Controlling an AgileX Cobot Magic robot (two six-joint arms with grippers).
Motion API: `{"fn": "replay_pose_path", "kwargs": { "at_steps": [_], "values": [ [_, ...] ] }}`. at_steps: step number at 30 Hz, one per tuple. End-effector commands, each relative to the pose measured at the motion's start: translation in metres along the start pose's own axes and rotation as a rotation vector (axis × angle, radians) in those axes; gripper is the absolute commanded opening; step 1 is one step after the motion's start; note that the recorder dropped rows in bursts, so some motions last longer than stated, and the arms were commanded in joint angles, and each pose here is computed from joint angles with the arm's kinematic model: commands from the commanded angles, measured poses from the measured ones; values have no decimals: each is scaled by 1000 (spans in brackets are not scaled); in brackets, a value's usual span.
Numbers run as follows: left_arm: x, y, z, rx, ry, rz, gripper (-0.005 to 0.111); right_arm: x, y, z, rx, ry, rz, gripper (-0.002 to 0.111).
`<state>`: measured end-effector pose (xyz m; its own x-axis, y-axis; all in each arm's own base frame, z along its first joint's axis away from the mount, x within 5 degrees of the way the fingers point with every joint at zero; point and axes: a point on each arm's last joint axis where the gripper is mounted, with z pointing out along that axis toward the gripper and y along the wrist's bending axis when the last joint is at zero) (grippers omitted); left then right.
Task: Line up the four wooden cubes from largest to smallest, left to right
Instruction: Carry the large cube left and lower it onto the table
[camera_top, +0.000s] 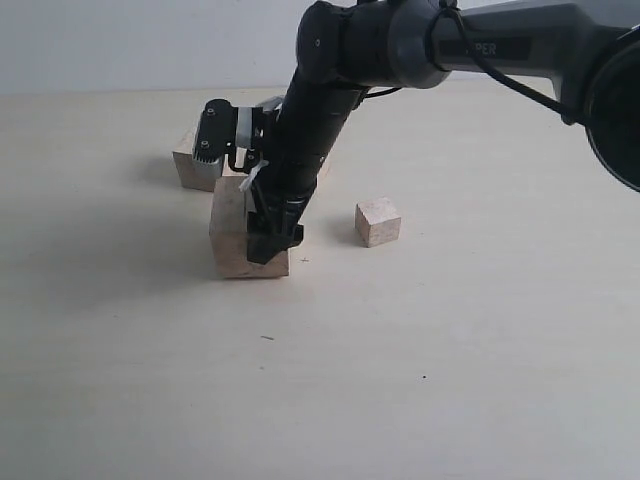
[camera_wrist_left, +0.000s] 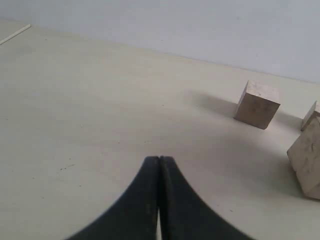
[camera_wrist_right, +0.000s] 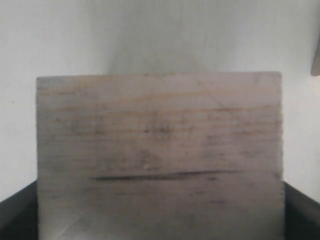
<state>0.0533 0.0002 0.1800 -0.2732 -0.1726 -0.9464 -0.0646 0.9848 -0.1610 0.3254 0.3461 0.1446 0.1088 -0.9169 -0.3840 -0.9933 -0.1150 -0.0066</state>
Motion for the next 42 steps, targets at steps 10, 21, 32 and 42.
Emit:
{"fn": "replay_pose_path", "kwargs": {
  "at_steps": [10, 21, 32, 42],
  "values": [
    [-1, 0, 0, 7, -13, -3, 0, -7, -6, -6, 52, -52, 20, 81],
    [-1, 0, 0, 7, -13, -3, 0, -6, -6, -6, 53, -49, 20, 97],
    [-1, 0, 0, 7, -13, -3, 0, -8, -7, -19, 94, -26, -24, 100],
    [-1, 0, 0, 7, -13, -3, 0, -7, -7, -19, 95, -20, -27, 100]
  ]
}}
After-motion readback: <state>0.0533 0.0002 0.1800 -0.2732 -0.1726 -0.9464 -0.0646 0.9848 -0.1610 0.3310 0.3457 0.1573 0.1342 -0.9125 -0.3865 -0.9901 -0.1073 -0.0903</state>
